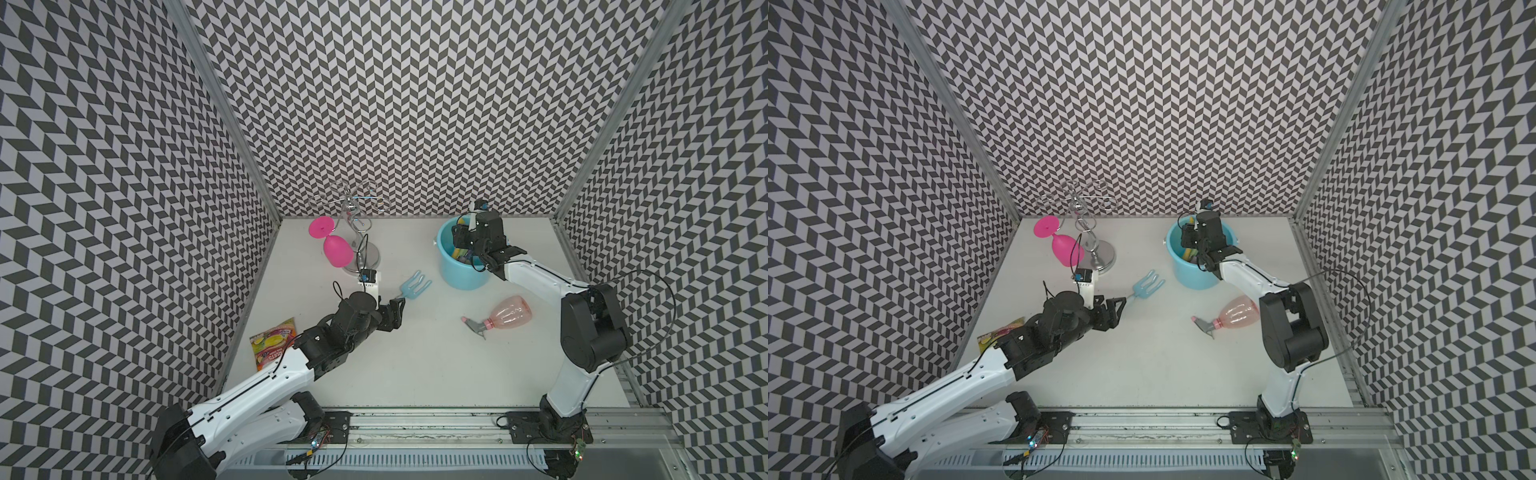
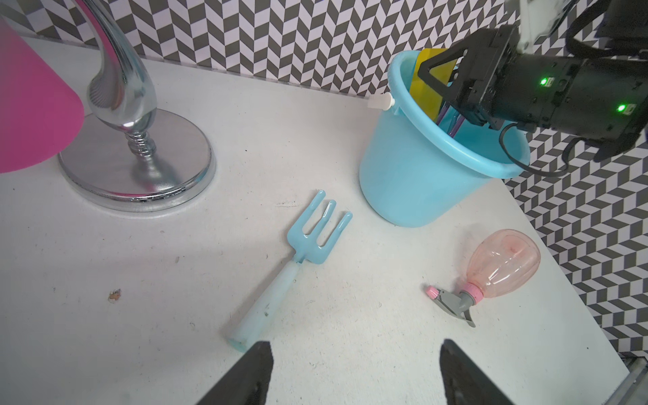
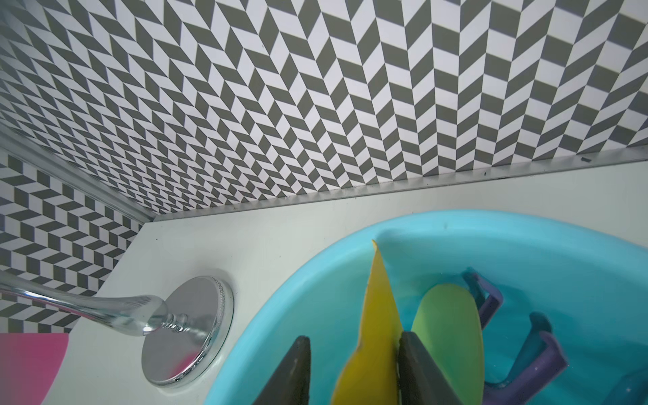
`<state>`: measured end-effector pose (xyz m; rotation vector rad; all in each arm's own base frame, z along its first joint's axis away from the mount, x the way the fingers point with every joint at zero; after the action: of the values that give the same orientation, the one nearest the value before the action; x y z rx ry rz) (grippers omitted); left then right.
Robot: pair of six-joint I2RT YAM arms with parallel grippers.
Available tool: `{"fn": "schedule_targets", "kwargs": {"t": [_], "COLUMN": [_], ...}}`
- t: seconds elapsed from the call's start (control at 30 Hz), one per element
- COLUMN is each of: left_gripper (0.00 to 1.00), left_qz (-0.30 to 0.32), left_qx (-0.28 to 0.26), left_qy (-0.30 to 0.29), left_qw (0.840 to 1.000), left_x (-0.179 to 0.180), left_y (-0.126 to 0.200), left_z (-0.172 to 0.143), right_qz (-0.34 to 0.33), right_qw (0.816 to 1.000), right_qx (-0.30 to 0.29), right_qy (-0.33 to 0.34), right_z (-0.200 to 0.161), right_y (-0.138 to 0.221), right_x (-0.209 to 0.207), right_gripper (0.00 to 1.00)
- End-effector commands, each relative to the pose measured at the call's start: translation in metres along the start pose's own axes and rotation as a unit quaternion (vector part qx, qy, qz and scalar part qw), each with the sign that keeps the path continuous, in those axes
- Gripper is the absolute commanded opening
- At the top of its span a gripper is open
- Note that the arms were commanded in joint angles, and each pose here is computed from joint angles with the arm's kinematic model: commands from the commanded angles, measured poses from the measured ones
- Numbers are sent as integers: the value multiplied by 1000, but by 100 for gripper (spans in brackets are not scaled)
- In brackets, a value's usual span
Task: Organize the gardening tools
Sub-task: Place the gardening tool in the container, then pick up the gardening tool from the center of the board.
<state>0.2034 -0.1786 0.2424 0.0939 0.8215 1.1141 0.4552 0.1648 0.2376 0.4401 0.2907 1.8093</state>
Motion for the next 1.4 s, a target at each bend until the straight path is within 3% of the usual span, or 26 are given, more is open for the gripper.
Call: {"fn": "schedule_targets", "kwargs": {"t": [0.0,0.33,0.5,1.0,1.33,1.37], "left_gripper": [77,82,82,83,94,99], "left_qz": [-10,-10,-12,35,94,100], "left_qx": [-4,-3,-2,56,133,141], "left_qy": [2,0,-3,2,21,25], "left_qw": [1000,1000,1000,998,986,985], "left_x": [-2,-2,-5,3,31,35], "left_y": [-3,-14,-21,-61,-102,-106], "left_z": [3,9,13,16,11,11], "right_qz": [5,-12,8,98,99,102], "right_qw": [998,993,991,990,993,993], "right_qx": [-64,-118,-134,-84,-44,-42], "right_qy": [-2,1,-12,-48,-47,-48], "right_z": [43,84,86,18,-28,-32], "right_y": [26,85,116,182,212,213], "right_x": [2,0,2,9,2,2], "right_gripper": [44,52,52,53,58,58]}}
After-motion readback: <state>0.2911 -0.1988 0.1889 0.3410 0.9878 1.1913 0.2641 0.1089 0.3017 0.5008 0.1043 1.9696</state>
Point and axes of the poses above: each gripper's point midway between its finger pads, its own y axis back along the fingers, its own x axis along the line the jaws close on, z = x × y, the point moved 7 cm from there along y, back along the fingers, and after that the axes turned 13 degrees about y, right-handed, at the moved point
